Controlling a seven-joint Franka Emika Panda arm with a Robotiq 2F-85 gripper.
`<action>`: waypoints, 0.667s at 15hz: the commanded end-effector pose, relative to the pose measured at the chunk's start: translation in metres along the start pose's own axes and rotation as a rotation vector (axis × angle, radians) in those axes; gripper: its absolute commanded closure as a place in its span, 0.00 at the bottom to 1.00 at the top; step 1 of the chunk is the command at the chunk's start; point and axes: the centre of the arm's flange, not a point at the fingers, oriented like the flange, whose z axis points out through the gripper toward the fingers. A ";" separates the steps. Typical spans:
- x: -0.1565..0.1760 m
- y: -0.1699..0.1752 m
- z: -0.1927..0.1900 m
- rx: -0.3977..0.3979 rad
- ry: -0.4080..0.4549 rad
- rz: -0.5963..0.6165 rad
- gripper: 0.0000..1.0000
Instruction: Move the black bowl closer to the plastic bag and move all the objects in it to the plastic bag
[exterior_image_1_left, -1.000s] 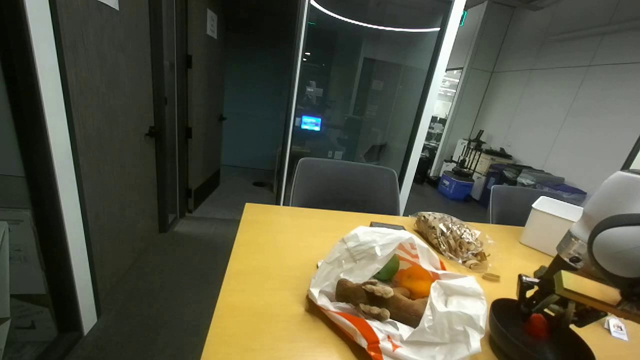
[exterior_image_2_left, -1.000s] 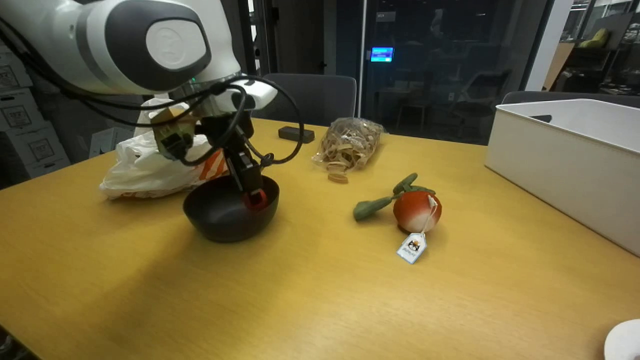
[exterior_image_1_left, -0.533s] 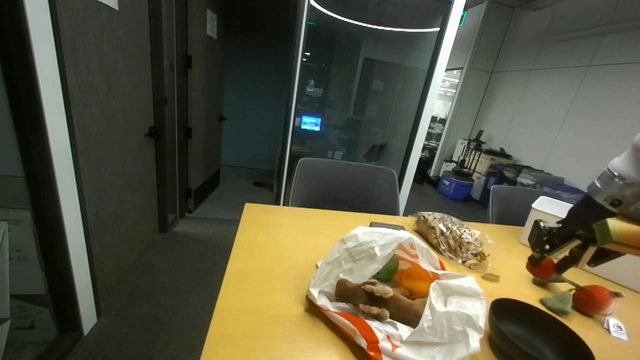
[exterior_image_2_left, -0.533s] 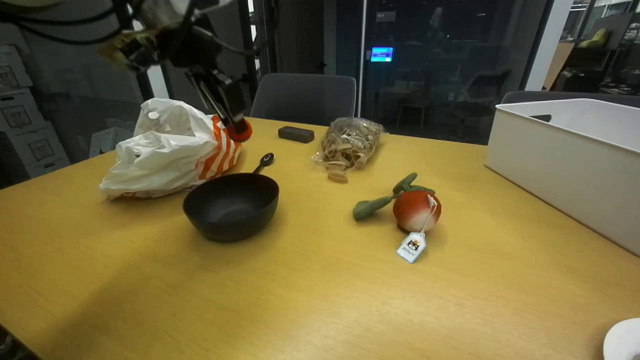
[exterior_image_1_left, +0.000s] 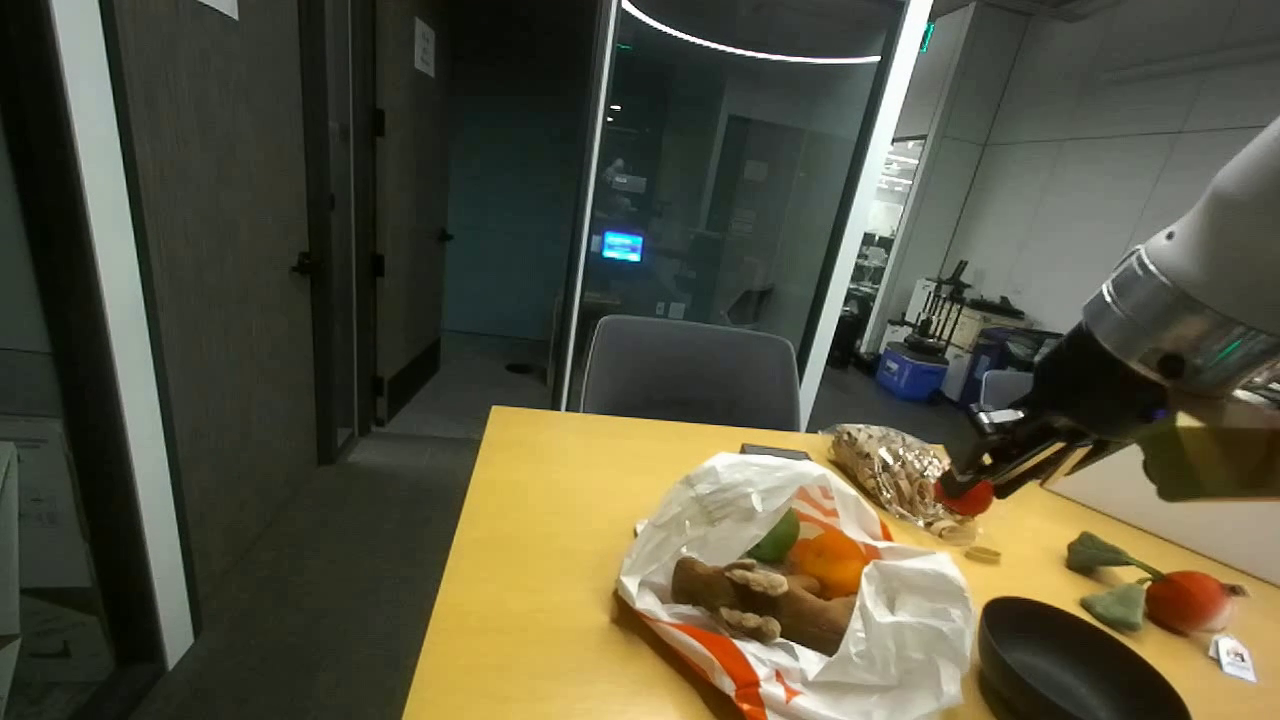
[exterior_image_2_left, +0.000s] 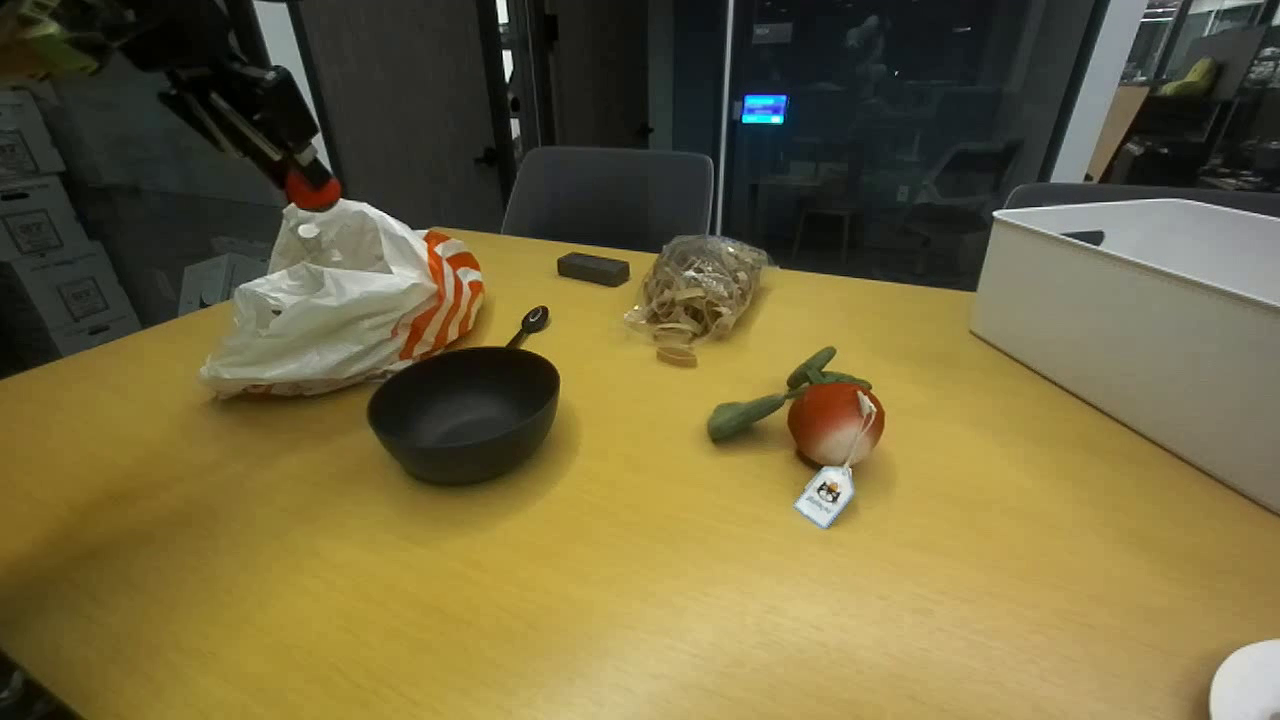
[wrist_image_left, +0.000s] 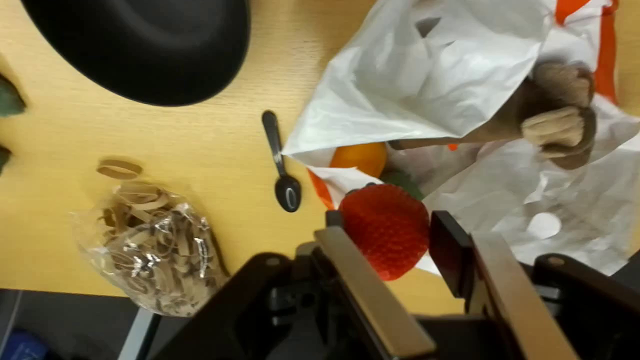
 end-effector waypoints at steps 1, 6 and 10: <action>0.007 -0.054 0.011 -0.003 0.053 -0.135 0.78; 0.024 -0.095 0.037 -0.035 0.072 -0.233 0.78; 0.048 -0.094 0.067 -0.088 0.055 -0.240 0.78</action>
